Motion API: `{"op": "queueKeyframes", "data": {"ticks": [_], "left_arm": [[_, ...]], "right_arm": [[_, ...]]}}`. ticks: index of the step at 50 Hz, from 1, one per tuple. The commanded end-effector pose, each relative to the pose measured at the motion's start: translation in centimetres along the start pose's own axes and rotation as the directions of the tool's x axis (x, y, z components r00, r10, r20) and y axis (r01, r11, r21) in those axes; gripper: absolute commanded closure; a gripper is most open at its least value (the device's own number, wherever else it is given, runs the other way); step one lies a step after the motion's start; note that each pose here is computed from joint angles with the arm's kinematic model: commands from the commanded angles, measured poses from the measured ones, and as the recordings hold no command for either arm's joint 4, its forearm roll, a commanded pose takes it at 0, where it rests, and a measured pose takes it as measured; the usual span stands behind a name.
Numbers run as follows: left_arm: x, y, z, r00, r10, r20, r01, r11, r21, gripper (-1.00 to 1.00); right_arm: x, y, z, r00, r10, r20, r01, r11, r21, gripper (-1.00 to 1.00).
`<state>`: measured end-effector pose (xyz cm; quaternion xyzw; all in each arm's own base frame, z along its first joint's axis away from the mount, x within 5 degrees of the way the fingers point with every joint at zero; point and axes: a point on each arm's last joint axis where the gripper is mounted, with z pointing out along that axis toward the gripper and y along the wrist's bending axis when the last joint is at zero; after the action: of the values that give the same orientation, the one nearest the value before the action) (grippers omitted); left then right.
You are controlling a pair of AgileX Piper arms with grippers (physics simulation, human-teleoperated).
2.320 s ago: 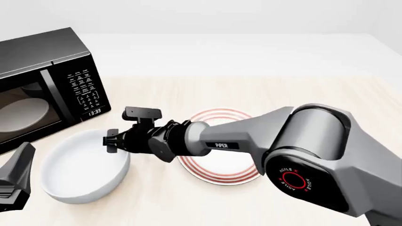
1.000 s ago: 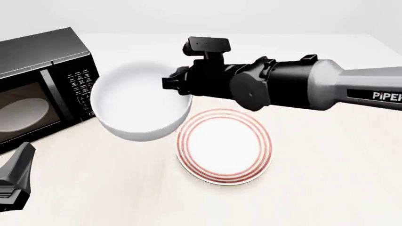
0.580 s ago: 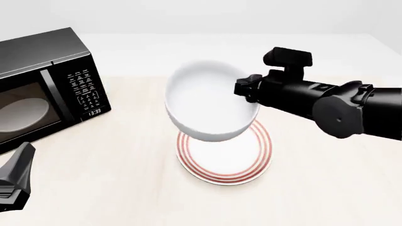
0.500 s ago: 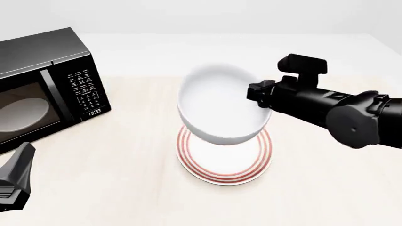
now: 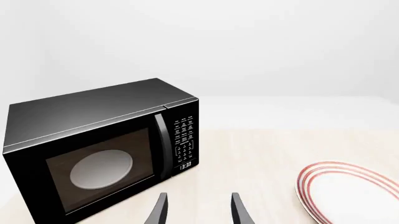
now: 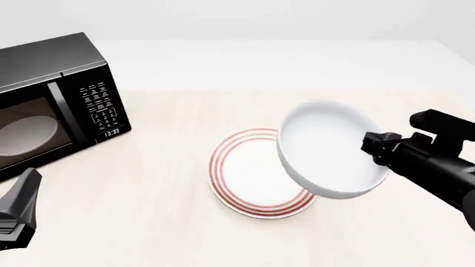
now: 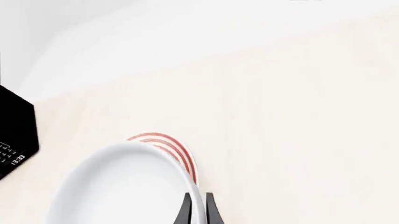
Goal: Put the white bowl to the right of the plate.
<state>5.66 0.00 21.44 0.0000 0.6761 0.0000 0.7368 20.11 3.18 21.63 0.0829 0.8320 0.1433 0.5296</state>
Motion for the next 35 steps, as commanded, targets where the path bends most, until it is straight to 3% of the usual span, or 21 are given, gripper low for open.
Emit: {"op": "queueKeyframes", "data": {"ticks": [1, 10, 35], "left_arm": [[0.0, 0.0, 0.0, 1.000, 0.000, 0.000, 0.000, 1.000, 0.000, -1.00], [0.0, 0.0, 0.0, 1.000, 0.000, 0.000, 0.000, 1.000, 0.000, -1.00], [0.0, 0.0, 0.0, 1.000, 0.000, 0.000, 0.000, 1.000, 0.000, -1.00]], "right_arm": [[0.7, -3.0, -2.7, 0.995, 0.079, 0.062, -0.087, 0.988, 0.130, 1.00], [1.3, -4.9, -3.9, 0.989, 0.106, 0.102, -0.126, 0.967, 0.220, 1.00], [1.4, -8.0, -4.3, 0.972, 0.158, 0.174, -0.212, 0.909, 0.359, 1.00]]}}
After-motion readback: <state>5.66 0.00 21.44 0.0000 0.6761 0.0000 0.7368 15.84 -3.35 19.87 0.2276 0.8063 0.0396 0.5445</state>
